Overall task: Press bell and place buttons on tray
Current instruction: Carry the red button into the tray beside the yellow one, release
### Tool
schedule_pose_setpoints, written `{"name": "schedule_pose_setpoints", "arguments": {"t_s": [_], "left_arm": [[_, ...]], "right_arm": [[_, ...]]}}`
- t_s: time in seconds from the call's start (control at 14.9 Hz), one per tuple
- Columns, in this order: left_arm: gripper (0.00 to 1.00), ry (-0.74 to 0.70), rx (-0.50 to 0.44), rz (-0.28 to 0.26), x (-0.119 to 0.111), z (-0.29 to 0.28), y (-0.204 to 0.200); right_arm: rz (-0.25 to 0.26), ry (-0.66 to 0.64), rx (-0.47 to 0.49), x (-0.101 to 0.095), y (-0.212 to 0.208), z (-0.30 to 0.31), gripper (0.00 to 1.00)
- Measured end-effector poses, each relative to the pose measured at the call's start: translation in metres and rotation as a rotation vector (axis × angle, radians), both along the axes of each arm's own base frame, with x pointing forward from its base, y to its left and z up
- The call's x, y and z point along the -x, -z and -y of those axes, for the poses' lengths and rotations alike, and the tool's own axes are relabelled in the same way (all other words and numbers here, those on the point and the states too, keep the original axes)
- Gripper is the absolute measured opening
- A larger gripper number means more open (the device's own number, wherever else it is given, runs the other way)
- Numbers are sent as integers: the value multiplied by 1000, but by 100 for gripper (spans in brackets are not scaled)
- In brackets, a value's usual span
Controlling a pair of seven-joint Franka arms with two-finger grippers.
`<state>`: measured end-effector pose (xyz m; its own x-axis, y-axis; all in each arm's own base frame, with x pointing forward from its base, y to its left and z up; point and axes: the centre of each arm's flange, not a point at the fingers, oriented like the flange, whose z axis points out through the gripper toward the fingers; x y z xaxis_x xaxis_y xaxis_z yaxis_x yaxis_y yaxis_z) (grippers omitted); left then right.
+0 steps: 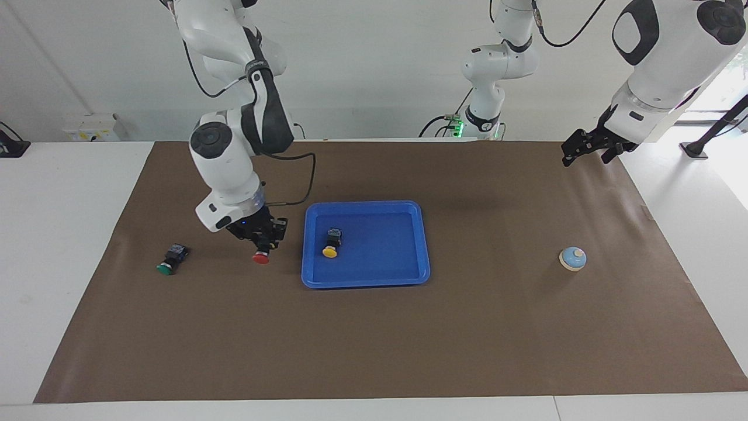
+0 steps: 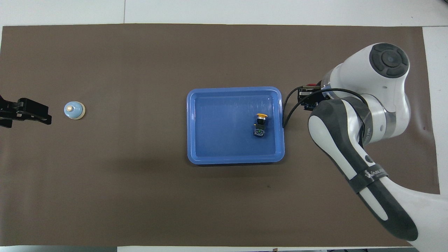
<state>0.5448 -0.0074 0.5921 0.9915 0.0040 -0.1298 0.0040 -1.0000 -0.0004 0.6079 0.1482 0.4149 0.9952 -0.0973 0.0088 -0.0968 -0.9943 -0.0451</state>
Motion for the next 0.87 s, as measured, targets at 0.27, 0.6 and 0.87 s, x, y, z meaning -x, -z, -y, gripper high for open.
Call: {"name": "schedule_pose_setpoints", "arguments": {"t_s": [0.27, 0.6, 0.87], "left_arm": [[100, 0, 0, 0, 0, 0, 0], [100, 0, 0, 0, 0, 0, 0], [100, 0, 0, 0, 0, 0, 0]], "right_arm": [[-11, 6, -6, 27, 2, -107, 41], [7, 2, -32, 52, 45, -193, 41], [32, 1, -58, 49, 87, -211, 41]]}}
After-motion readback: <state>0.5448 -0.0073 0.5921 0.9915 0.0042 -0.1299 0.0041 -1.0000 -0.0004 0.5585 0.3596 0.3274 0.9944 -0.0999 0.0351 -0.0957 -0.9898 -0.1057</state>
